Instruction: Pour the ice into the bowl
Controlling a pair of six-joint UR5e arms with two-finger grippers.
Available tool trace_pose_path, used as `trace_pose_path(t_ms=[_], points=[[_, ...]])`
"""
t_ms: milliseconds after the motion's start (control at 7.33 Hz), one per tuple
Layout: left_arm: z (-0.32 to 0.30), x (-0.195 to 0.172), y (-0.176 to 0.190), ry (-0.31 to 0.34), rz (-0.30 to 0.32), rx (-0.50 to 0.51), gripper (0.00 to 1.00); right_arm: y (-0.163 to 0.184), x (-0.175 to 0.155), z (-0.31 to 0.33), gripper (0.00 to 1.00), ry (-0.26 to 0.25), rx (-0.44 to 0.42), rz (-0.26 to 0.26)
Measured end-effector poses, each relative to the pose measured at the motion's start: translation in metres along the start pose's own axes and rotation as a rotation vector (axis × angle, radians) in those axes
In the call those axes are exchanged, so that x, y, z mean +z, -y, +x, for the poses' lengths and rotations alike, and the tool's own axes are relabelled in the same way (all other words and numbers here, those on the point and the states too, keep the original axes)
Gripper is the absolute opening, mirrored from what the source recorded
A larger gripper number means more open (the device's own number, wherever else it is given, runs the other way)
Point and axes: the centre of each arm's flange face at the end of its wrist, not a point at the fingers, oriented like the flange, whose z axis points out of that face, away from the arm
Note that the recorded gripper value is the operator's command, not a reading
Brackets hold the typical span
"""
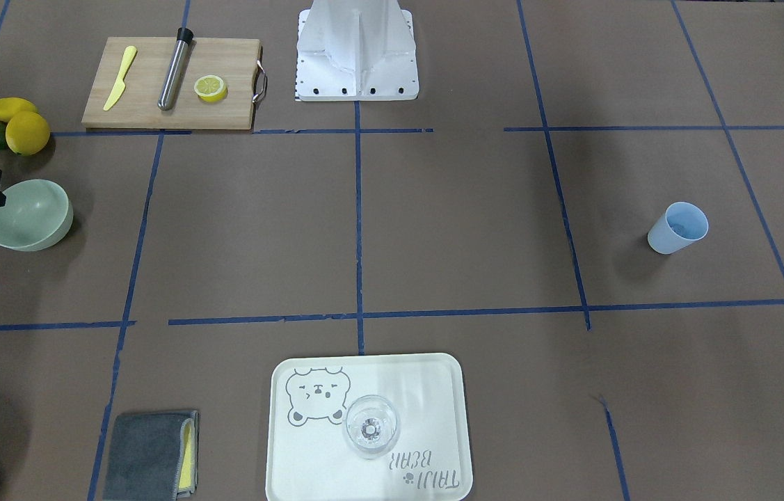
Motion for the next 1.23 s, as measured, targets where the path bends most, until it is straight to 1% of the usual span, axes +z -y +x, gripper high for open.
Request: trace_pose_path(t_ms=[273,546,683,819,956,1092,1229], points=[[0.0,0.0,0.0,0.0,0.0,0.0,1.0,-0.008,0.019,-0.005,0.82,-0.015,-0.015,-0.031],[0.0,0.0,0.0,0.0,0.001,0.001,1.0,-0.014,0.038,-0.003,0.82,-0.052,-0.034,-0.052],[0.0,0.0,0.0,0.0,0.003,0.002,1.0,-0.016,0.043,-0.002,0.77,-0.065,-0.041,-0.056],[0.0,0.0,0.0,-0.001,0.004,0.002,1.0,-0.018,0.047,0.001,0.37,-0.074,-0.043,-0.062],[0.0,0.0,0.0,-0.001,0.004,0.003,1.0,-0.02,0.051,0.006,0.04,-0.081,-0.044,-0.071],[0.001,0.0,0.0,-0.001,0.004,0.003,1.0,-0.021,0.053,0.008,0.0,-0.084,-0.045,-0.075],[0.001,0.0,0.0,-0.001,0.004,0.004,1.0,-0.022,0.054,0.009,0.0,-0.084,-0.043,-0.078]])
